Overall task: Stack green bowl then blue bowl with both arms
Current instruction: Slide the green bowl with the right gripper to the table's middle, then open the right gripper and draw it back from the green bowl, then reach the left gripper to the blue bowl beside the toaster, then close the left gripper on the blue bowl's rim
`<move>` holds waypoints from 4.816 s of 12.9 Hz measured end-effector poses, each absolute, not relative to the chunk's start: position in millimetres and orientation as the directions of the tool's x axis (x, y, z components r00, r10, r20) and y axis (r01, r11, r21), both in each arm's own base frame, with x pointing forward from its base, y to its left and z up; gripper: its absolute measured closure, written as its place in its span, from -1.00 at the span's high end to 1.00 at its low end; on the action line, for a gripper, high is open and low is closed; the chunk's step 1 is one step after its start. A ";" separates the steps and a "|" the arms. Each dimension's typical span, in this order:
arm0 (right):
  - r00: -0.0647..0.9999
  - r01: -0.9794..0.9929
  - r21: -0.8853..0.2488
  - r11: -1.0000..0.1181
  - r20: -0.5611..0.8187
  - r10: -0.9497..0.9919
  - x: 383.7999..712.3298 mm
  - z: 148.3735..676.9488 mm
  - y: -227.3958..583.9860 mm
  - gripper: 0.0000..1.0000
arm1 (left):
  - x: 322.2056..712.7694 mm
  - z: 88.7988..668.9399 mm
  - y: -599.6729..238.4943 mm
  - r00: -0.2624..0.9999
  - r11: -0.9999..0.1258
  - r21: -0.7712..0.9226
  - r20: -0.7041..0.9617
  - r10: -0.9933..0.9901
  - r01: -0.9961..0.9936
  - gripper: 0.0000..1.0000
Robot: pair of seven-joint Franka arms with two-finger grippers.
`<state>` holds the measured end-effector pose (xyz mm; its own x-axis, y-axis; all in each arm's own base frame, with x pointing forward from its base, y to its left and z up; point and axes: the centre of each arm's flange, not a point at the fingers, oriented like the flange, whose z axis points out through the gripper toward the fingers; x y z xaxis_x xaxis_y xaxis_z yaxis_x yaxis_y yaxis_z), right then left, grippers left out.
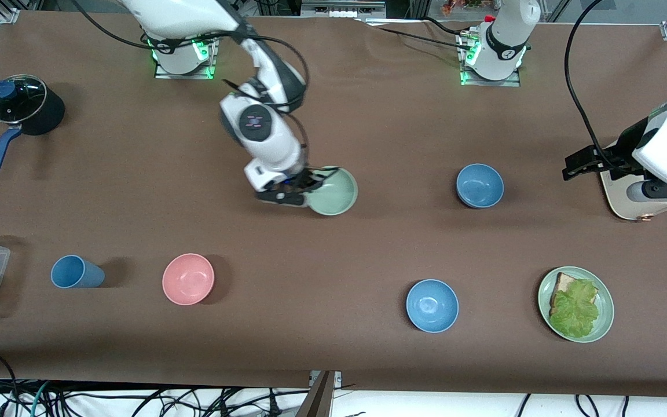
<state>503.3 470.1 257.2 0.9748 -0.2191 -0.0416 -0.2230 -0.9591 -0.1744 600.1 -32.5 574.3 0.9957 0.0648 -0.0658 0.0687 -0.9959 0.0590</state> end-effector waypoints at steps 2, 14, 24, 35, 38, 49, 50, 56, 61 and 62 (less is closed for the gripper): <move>0.966 -0.258 -0.177 -0.950 -0.020 -0.258 489.7 222.3 512.3 -0.89 | 600.1 574.4 -32.4 0.996 -0.996 0.059 -0.066 0.065 0.069 1.00; 0.983 -0.180 -0.089 -0.980 0.015 -0.182 632.1 402.2 282.0 1.00 | 602.5 569.0 -28.4 0.995 -0.995 0.058 -0.075 0.072 0.076 1.00; 0.998 0.020 -0.068 -0.997 -0.057 0.024 579.3 506.9 0.2 1.00 | 618.0 514.7 -29.3 0.986 -0.995 0.053 -0.150 0.071 0.080 1.00; 0.997 0.056 -0.023 -0.998 -0.055 0.057 577.3 512.2 14.8 1.00 | 586.9 310.6 -5.8 0.993 -0.979 0.202 -0.110 -0.032 -0.009 0.99; 0.996 0.067 -0.023 -0.997 -0.054 0.068 577.2 512.7 21.9 1.00 | 566.1 276.9 1.5 0.995 -0.967 0.251 -0.084 -0.060 -0.037 0.96; 0.996 0.067 -0.024 -0.997 -0.051 0.069 577.4 514.2 25.6 1.00 | 524.4 225.5 8.6 0.987 -0.949 0.279 -0.016 -0.160 -0.149 0.61; 0.996 0.067 -0.024 -0.997 -0.051 0.068 577.4 514.3 25.6 1.00 | 520.9 221.9 9.2 0.988 -0.948 0.285 -0.013 -0.154 -0.144 0.59; 0.996 0.065 -0.023 -0.998 -0.051 0.066 577.4 514.3 25.6 1.00 | 510.7 210.1 10.0 0.987 -0.942 0.303 -0.017 -0.157 -0.144 -0.07; 0.997 0.061 -0.023 -0.998 -0.051 0.062 577.4 514.4 26.6 1.00 | 510.8 210.2 9.9 0.987 -0.942 0.303 -0.017 -0.158 -0.146 -0.91; 0.997 0.061 -0.023 -0.998 -0.050 0.062 577.5 514.7 27.3 1.00 | 510.9 210.4 9.9 0.987 -0.942 0.303 -0.016 -0.158 -0.146 -0.91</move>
